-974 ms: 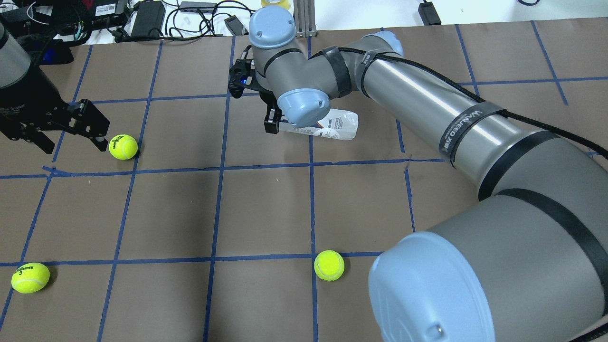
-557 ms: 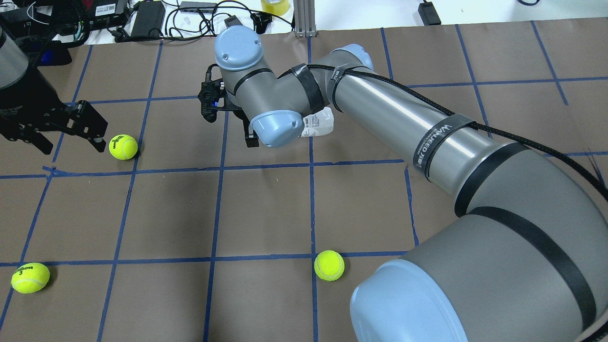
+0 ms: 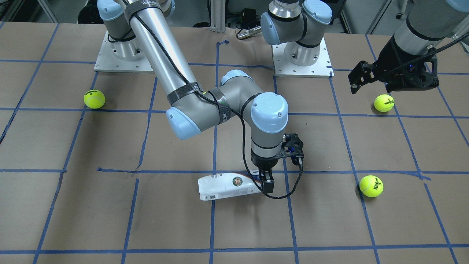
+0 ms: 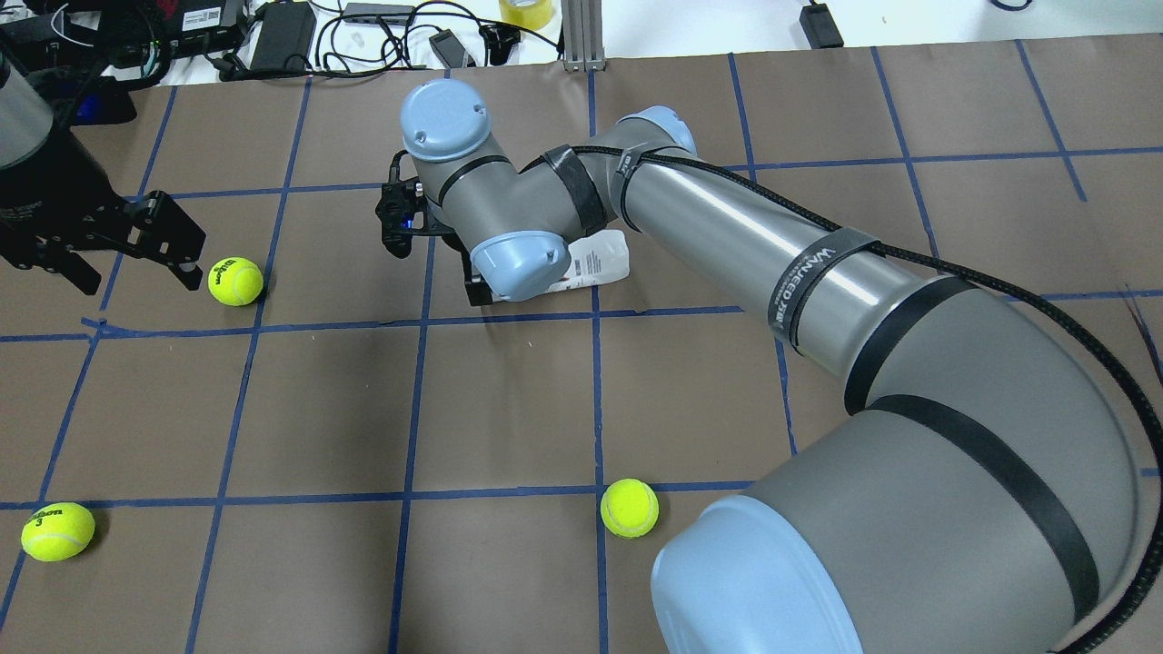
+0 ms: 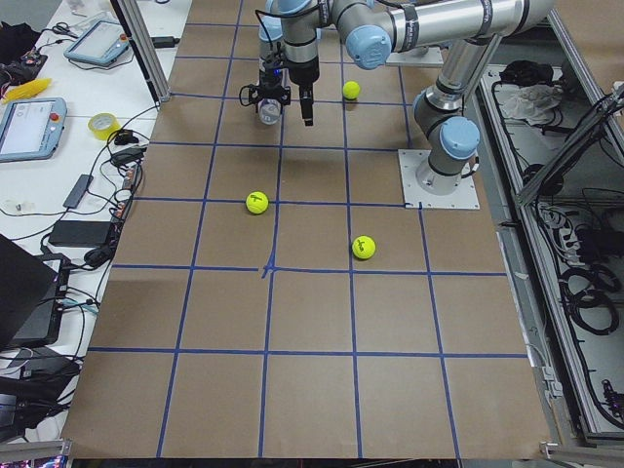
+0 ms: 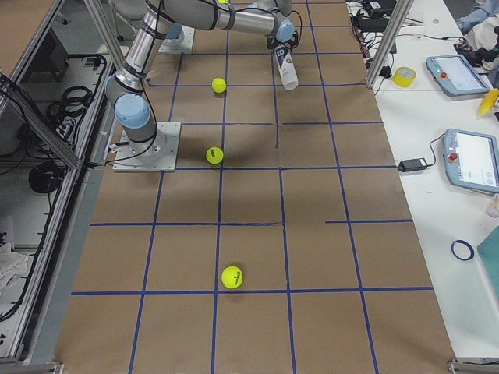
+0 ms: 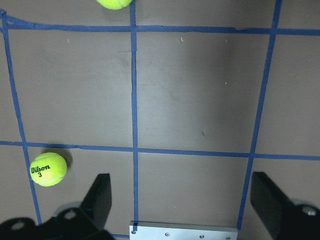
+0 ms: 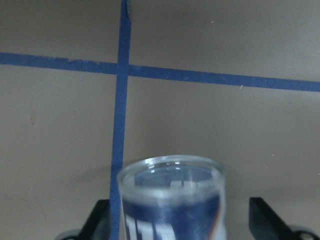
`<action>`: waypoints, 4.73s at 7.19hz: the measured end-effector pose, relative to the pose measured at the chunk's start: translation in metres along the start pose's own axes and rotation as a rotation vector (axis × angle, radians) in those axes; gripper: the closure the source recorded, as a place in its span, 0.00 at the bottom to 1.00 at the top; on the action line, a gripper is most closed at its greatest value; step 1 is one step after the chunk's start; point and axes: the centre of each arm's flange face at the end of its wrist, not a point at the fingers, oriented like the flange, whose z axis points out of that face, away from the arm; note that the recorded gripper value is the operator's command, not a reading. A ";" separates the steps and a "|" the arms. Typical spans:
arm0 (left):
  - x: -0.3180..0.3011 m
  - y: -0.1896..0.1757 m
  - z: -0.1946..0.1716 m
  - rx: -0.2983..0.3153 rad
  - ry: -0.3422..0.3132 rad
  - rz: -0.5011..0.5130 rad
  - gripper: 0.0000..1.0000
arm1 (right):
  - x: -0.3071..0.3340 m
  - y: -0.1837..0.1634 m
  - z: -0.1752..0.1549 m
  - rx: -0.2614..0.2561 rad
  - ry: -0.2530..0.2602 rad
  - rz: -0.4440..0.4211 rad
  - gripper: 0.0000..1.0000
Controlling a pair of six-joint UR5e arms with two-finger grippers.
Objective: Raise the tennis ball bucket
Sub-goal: 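Lay the can on its side and open the right gripper, then raise the right gripper away while the left gripper reaches toward the lying can, then grasp the lying can with the left gripper and lift it, then rotate the can upright with the left gripper and lower it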
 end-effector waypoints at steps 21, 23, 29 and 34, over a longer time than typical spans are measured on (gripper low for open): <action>0.157 -0.087 0.255 -0.044 0.870 0.032 0.00 | -0.028 0.327 -0.325 -0.135 -0.122 0.986 0.00; 0.162 -0.088 0.275 -0.063 0.920 0.016 0.06 | -0.028 0.328 -0.325 -0.136 -0.123 0.987 0.00; 0.162 -0.110 0.264 -0.083 0.951 -0.124 1.00 | -0.031 0.328 -0.326 -0.136 -0.118 1.032 0.02; 0.187 -0.169 0.081 0.039 0.821 -0.388 1.00 | -0.038 0.325 -0.357 -0.089 0.017 1.621 0.00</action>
